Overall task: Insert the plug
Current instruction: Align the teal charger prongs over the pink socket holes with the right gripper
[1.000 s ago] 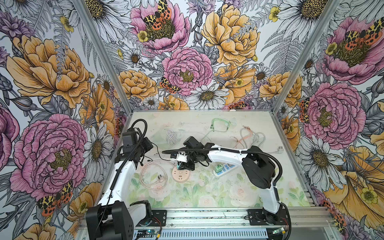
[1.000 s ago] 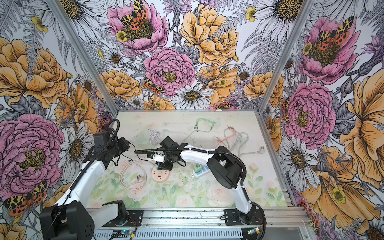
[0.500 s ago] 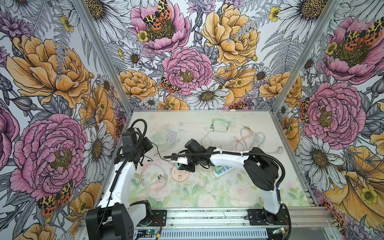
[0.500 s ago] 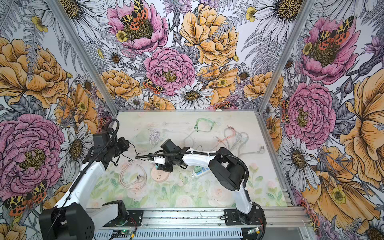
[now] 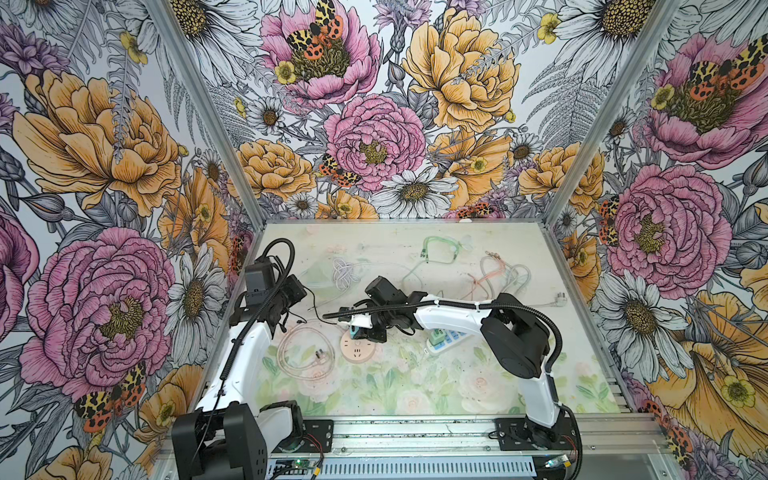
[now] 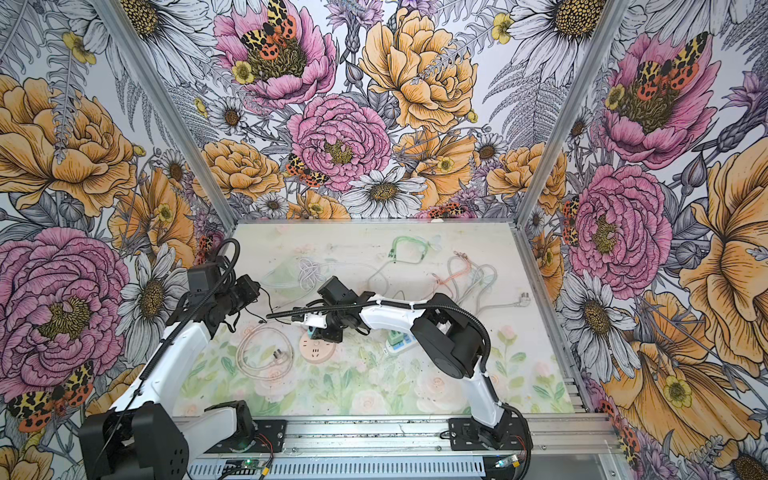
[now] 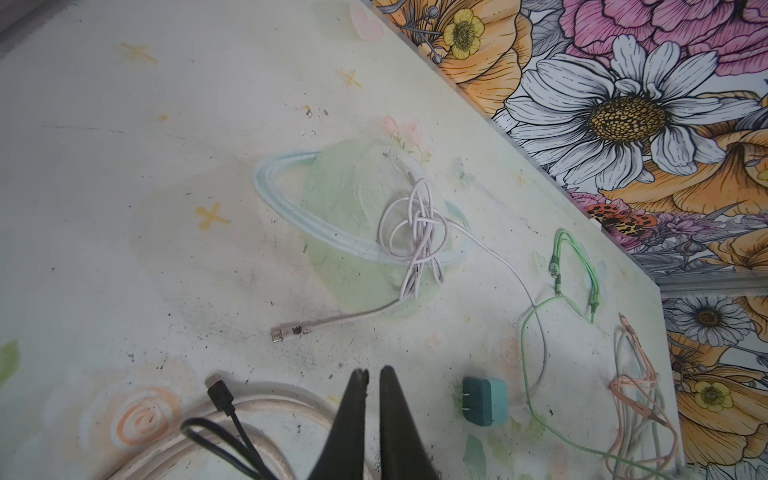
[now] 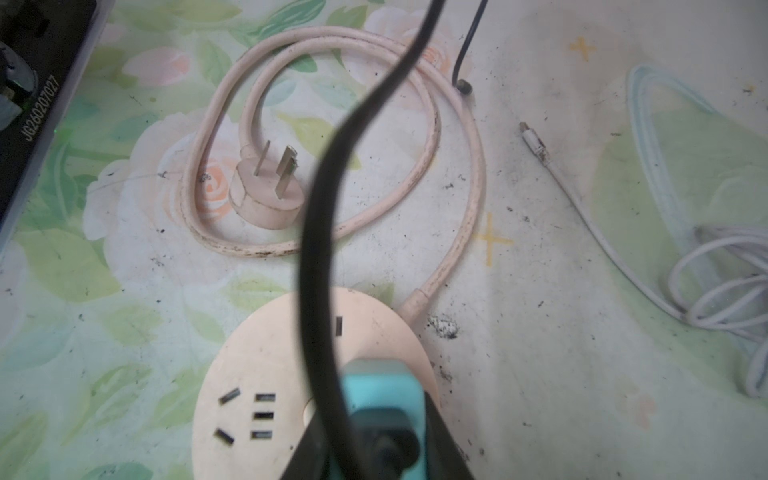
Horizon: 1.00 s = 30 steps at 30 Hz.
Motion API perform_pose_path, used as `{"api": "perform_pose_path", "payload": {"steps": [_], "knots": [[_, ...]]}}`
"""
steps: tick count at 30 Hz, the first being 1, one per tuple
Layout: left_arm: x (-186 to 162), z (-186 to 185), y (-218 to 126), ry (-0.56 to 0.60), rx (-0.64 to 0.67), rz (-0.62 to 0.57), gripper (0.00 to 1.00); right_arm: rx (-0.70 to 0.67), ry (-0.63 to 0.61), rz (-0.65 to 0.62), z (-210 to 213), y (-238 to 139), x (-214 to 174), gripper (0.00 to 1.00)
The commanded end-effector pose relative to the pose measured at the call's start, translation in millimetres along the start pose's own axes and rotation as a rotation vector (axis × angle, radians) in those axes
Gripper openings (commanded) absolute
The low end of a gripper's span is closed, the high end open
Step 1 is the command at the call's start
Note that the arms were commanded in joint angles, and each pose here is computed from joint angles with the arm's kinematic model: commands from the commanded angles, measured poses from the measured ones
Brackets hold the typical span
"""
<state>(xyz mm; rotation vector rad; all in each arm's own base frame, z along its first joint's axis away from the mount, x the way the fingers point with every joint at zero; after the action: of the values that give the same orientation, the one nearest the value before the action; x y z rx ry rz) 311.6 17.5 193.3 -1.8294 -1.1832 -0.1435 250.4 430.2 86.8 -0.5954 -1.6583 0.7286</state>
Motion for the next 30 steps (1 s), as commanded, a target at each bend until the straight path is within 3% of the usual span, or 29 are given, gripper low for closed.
{"api": "perform_pose_path", "payload": {"steps": [1, 14, 25, 30], "knots": [[-4, -1, 1, -0.009, -0.007, 0.020, 0.11, 0.275, 0.151, 0.437, 77, 29, -120, 0.07], [-5, -4, -1, 0.001, -0.018, 0.025, 0.12, 0.242, 0.193, 0.483, 73, 28, -126, 0.18], [-3, -6, -4, 0.006, -0.019, 0.022, 0.13, 0.200, 0.133, 0.493, 66, 17, -121, 0.24], [-4, -7, -5, 0.005, -0.022, 0.022, 0.13, 0.204, 0.117, 0.436, 65, 6, -106, 0.27]]}}
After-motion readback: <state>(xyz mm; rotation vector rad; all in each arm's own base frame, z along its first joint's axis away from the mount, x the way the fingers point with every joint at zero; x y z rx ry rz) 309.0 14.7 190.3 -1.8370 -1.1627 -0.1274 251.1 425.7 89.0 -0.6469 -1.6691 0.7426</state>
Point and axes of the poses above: each gripper's point midway between its finger pads, its own y axis out along the fingers, its own z axis along the line the jaws close on, x = y × z, the point moved 4 cm from there along -y, back along the fingers, and after that the axes turned 7 degrees about -y, right-handed, at the moved point
